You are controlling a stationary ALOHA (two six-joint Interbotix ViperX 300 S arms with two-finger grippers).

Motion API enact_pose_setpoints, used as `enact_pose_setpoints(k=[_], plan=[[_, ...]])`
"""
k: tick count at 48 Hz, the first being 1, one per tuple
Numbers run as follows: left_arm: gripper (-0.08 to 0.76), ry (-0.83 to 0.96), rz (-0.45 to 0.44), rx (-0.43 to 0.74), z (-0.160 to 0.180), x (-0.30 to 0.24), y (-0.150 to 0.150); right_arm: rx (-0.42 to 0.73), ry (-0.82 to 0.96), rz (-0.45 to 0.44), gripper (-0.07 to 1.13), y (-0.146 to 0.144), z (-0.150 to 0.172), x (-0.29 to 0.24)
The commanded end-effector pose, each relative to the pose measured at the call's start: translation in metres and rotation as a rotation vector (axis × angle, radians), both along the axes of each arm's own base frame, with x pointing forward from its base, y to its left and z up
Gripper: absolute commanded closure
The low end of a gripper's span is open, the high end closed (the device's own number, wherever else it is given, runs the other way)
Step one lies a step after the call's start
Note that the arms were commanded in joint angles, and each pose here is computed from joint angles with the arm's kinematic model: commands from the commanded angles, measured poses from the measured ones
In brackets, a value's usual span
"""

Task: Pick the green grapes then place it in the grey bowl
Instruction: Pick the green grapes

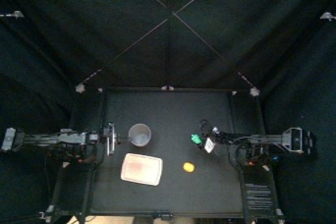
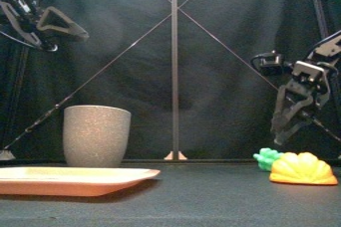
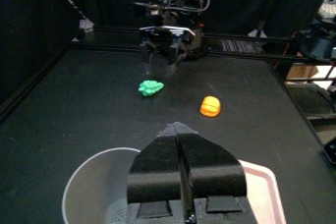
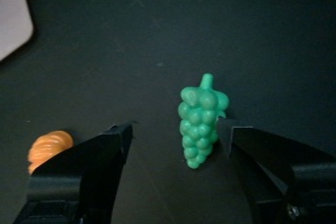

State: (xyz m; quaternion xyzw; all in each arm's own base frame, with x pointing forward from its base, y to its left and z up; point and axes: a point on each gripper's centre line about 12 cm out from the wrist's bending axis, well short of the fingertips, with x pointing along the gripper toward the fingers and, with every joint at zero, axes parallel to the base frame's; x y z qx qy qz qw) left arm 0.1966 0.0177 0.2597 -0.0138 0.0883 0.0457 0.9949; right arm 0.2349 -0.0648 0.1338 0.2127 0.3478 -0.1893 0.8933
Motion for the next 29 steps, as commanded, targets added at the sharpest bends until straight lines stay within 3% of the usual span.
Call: enact_pose_setpoints(k=[1,17,23,29], plan=[[0.552,-0.025,0.004,-0.001,0.01,0.003,0.001,-0.015,0.001,-0.007,0.07,-0.007,-0.003,0.013],[0.552,-0.016,0.004,-0.002,0.006,0.002,0.001,-0.018,0.055,-0.043,0.09,-0.021,-0.024,0.021],[0.552,-0.014,0.002,-0.002,0.006,0.002,0.001,-0.018,0.054,-0.043,0.19,-0.022,-0.024,0.024],[0.552,-0.016,0.001,-0.005,0.006,0.002,0.0,-0.018,0.054,-0.041,0.37,-0.022,-0.023,0.025]])
